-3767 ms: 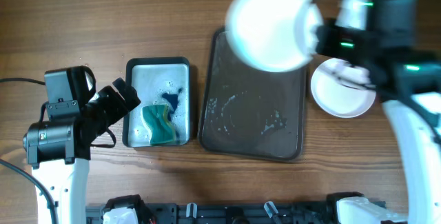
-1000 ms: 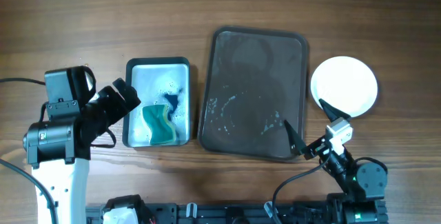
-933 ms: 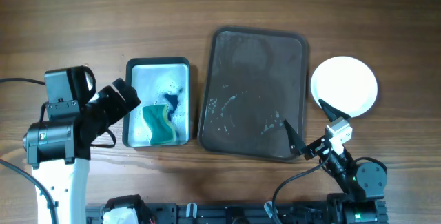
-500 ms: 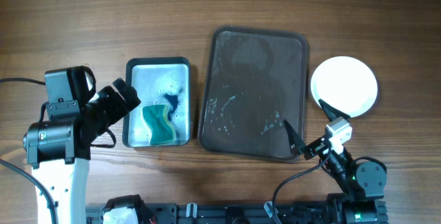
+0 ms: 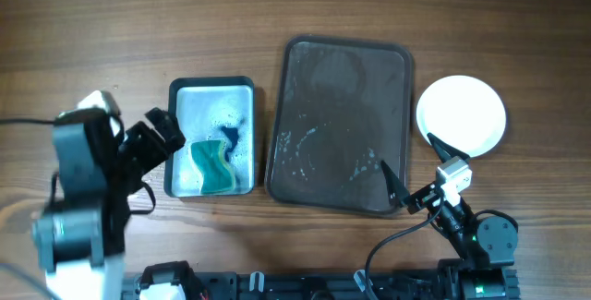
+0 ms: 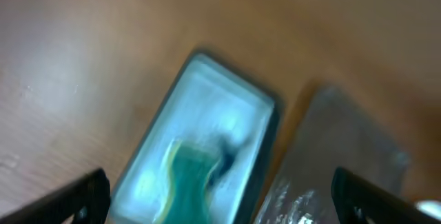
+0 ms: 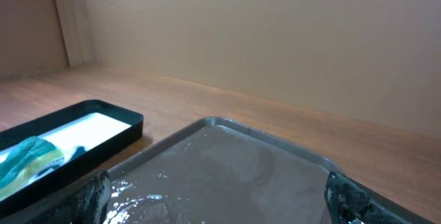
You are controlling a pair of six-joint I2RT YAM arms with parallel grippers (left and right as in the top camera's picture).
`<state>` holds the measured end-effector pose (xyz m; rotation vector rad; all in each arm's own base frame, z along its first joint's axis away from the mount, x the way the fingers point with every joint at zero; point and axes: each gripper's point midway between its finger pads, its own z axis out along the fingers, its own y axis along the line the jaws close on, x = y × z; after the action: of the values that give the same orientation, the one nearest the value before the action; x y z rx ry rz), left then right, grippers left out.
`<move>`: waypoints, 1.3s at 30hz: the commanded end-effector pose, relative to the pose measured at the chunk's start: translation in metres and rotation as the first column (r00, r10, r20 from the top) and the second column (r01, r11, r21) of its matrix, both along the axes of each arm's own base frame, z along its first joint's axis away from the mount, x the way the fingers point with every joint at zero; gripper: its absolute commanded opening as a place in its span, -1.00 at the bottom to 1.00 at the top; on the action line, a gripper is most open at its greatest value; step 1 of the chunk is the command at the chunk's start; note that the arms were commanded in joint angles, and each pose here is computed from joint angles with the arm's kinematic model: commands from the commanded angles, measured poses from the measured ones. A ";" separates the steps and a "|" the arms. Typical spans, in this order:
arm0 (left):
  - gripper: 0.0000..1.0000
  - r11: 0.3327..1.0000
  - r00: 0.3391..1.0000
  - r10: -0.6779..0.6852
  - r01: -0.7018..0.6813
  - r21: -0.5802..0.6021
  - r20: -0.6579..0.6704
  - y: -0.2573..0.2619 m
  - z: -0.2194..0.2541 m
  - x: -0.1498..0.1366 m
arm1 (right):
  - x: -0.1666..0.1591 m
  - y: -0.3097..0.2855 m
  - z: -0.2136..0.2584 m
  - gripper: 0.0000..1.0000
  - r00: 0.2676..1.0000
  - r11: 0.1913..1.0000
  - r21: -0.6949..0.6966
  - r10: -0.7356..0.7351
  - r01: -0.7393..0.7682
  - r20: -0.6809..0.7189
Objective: Clean dirty plates on tray and stack at the side
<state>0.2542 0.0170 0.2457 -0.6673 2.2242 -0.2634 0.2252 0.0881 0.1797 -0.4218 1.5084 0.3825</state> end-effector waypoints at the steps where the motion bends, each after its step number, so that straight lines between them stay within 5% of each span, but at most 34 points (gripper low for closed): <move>1: 1.00 0.957 0.921 -0.271 0.228 0.178 0.280 -0.032 0.028 -0.001 | -0.001 0.000 0.003 1.00 1.000 1.000 -0.003 -0.002 0.002 0.017; 4: 1.00 0.911 0.806 -0.403 0.309 0.272 0.434 -0.054 0.035 -0.006 | -0.001 0.000 0.003 0.99 1.000 1.000 -0.003 -0.002 0.002 0.017; 16: 1.00 0.894 0.589 -0.447 0.282 0.347 0.673 -0.073 -0.019 -0.028 | -0.001 0.000 0.003 0.99 1.000 1.000 -0.003 -0.002 0.002 0.018; 21: 1.00 0.902 0.600 -0.431 0.283 0.326 0.674 -0.073 -0.049 -0.018 | -0.001 0.000 0.003 0.99 1.000 1.000 -0.003 -0.002 0.002 0.017; 25: 1.00 0.899 0.672 -0.439 0.322 0.298 0.596 -0.074 -0.084 -0.016 | -0.001 0.000 0.003 0.99 1.000 1.000 -0.003 -0.002 0.002 0.017; 39: 1.00 0.895 0.668 -0.447 0.333 0.298 0.595 -0.077 -0.084 -0.016 | -0.001 0.000 0.003 1.00 1.000 1.000 -0.003 -0.002 0.002 0.017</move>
<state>0.2390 -0.0565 0.1628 0.0230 1.6424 -0.4334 0.2253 0.0876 0.1802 -0.4196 1.5066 0.3796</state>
